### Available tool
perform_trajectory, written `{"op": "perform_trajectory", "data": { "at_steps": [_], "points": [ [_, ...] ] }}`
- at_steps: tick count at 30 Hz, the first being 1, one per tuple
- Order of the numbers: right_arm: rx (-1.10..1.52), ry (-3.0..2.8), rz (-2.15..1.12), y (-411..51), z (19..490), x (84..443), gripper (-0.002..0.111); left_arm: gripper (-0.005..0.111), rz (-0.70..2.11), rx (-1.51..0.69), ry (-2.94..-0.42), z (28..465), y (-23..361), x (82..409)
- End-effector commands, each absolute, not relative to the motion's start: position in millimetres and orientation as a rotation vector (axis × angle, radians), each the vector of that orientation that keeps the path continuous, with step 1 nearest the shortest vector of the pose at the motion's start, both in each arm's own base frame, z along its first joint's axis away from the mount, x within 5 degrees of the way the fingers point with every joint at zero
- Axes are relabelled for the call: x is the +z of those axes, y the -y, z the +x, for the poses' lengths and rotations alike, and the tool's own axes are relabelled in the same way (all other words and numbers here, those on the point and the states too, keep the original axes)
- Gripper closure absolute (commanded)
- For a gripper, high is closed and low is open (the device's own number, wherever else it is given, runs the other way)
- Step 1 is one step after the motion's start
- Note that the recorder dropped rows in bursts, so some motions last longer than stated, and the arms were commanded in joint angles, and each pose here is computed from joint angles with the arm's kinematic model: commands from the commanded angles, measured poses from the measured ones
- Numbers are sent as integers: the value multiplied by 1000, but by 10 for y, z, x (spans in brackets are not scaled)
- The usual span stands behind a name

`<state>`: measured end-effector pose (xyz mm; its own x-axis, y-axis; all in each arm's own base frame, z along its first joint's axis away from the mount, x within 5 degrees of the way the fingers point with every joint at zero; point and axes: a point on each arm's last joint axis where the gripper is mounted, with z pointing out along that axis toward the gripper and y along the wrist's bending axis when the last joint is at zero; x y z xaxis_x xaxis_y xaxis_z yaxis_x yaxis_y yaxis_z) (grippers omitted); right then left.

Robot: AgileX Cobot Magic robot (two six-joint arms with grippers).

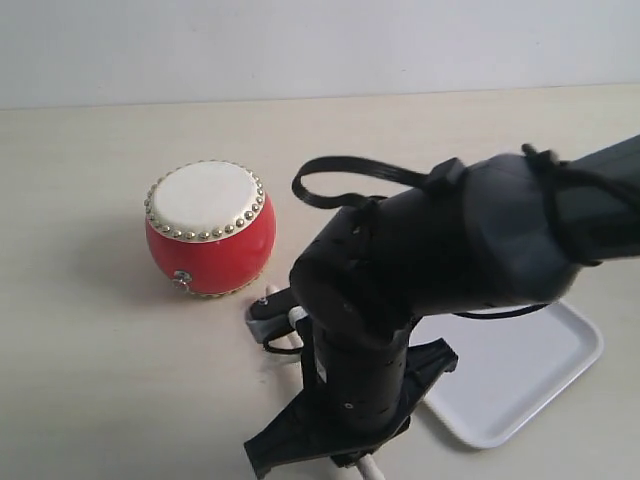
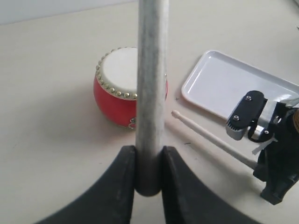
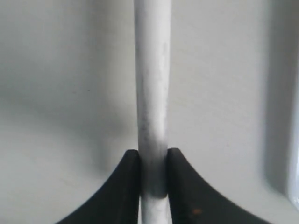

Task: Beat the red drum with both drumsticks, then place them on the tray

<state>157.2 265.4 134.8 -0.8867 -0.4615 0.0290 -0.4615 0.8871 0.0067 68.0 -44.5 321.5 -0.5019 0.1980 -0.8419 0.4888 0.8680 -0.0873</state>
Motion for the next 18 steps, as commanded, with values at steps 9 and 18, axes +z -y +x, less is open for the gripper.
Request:
{"op": "perform_trajectory", "data": {
  "at_steps": [9,18],
  "points": [
    [-220,3222,852,-2077,1719,2480,108,107,861,-43,-2324,1035,755,3222],
    [-84,3177,925,-1777,1853,2548,108,107,790,-141,-2484,1372,1027,2855]
  ]
}}
